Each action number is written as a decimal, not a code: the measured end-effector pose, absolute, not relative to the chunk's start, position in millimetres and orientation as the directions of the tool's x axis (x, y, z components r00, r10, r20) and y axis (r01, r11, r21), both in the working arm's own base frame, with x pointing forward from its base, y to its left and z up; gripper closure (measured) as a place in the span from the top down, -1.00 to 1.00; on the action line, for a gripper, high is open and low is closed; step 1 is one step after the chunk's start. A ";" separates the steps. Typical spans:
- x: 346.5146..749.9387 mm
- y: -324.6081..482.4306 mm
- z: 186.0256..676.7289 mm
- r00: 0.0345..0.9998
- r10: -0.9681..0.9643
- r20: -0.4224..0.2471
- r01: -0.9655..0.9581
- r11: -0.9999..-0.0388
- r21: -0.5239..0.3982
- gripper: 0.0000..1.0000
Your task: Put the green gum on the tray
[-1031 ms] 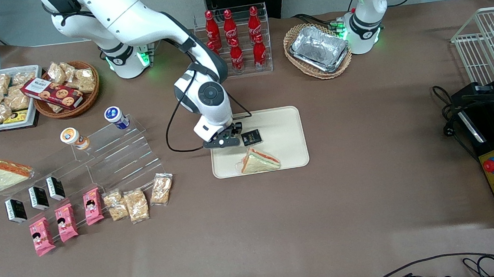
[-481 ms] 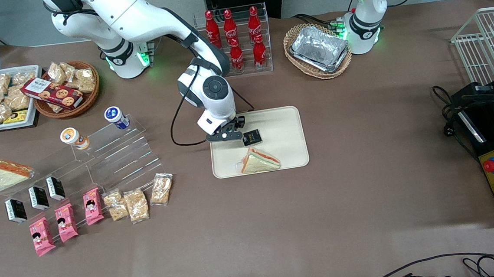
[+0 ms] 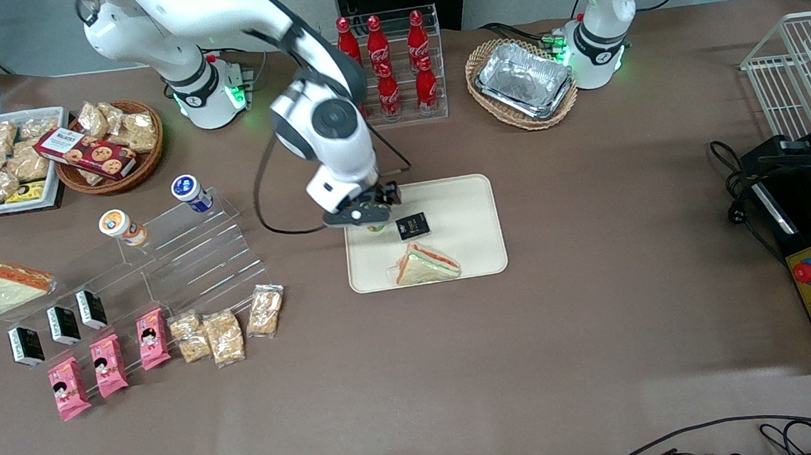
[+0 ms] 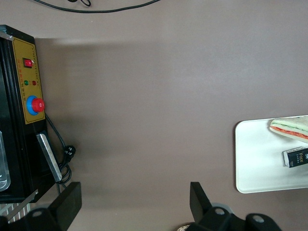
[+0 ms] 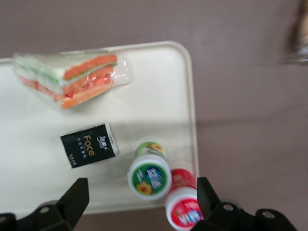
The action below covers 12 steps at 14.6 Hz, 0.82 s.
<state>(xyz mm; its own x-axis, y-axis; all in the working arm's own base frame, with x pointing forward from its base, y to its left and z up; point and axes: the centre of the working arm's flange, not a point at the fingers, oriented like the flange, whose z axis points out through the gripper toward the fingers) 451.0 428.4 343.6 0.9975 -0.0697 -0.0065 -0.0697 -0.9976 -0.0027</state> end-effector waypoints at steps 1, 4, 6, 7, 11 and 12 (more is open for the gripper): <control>456.0 417.7 382.3 0.997 -0.071 -0.001 -0.071 -0.997 0.006 1.00; 468.5 365.2 479.1 0.998 -0.056 -0.019 -0.055 -0.997 0.045 1.00; 484.3 307.9 519.6 0.999 -0.027 -0.037 -0.025 -0.998 0.058 1.00; 493.1 274.6 534.4 0.999 -0.020 -0.045 -0.017 -0.998 0.060 1.00; 512.4 149.3 580.0 0.997 -0.058 -0.047 -0.055 -0.997 0.050 1.00; 512.4 123.6 589.3 0.997 -0.060 -0.046 -0.058 -0.997 0.044 1.00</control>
